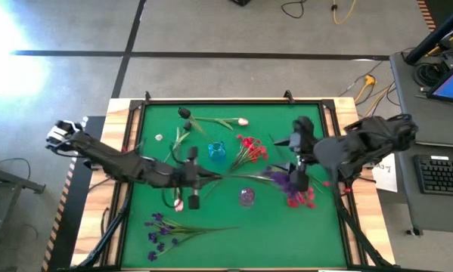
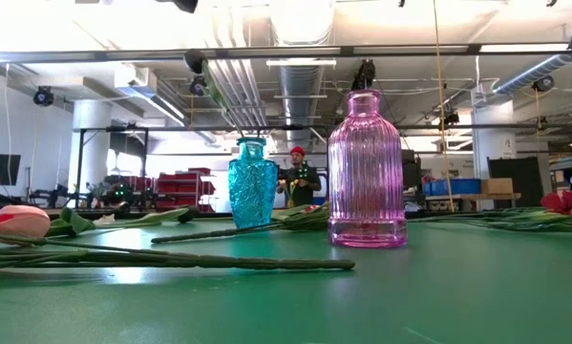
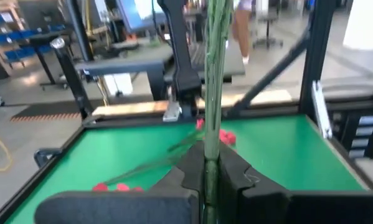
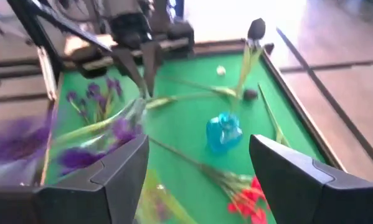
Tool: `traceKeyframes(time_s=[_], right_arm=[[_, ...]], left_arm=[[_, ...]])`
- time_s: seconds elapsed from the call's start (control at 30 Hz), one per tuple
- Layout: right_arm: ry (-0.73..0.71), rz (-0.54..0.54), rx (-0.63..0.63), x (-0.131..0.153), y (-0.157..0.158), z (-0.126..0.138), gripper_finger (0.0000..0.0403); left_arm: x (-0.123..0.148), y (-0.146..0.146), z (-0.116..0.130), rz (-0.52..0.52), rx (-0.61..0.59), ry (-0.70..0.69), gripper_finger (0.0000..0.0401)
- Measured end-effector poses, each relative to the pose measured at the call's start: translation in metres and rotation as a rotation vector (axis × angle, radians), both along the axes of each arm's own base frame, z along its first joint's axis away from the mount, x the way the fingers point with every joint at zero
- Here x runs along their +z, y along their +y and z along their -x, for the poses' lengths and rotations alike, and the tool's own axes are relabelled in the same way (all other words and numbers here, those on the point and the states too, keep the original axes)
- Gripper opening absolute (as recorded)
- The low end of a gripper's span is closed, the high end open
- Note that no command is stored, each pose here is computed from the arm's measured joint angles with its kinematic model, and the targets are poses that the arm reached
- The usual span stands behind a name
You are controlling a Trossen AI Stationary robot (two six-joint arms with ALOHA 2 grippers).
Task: Sort flowers into vase by color
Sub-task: Put the right purple flowers into the blue vase
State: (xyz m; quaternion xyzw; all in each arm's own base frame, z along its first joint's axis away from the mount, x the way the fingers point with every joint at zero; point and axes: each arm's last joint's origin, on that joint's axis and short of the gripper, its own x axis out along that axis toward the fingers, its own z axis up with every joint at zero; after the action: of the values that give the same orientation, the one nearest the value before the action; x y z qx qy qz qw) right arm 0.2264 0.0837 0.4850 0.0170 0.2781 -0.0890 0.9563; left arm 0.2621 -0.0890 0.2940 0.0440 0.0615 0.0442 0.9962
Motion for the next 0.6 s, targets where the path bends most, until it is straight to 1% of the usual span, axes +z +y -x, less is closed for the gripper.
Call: traceKeyframes(time_s=[0.13,0.33,0.43,0.6], right_arm=[[-0.073,0.020,0.023,0.011,-0.004,0.009,0.0271],[-0.067,0.089,-0.018,0.010,-0.009,0.017,0.0270],[-0.062,0.093,-0.020,0.004,-0.011,0.020,0.0265],[0.003,0.088,-0.037,-0.020,-0.012,0.022,0.0257]], left_arm=[[0.001,0.005,0.019,0.044,-0.009,-0.113,0.0000],[-0.008,0.013,0.040,0.065,0.011,-0.127,0.0000],[-0.008,0.014,0.046,0.082,0.005,-0.160,0.0000],[-0.005,0.014,0.051,0.074,-0.006,-0.187,0.0000]])
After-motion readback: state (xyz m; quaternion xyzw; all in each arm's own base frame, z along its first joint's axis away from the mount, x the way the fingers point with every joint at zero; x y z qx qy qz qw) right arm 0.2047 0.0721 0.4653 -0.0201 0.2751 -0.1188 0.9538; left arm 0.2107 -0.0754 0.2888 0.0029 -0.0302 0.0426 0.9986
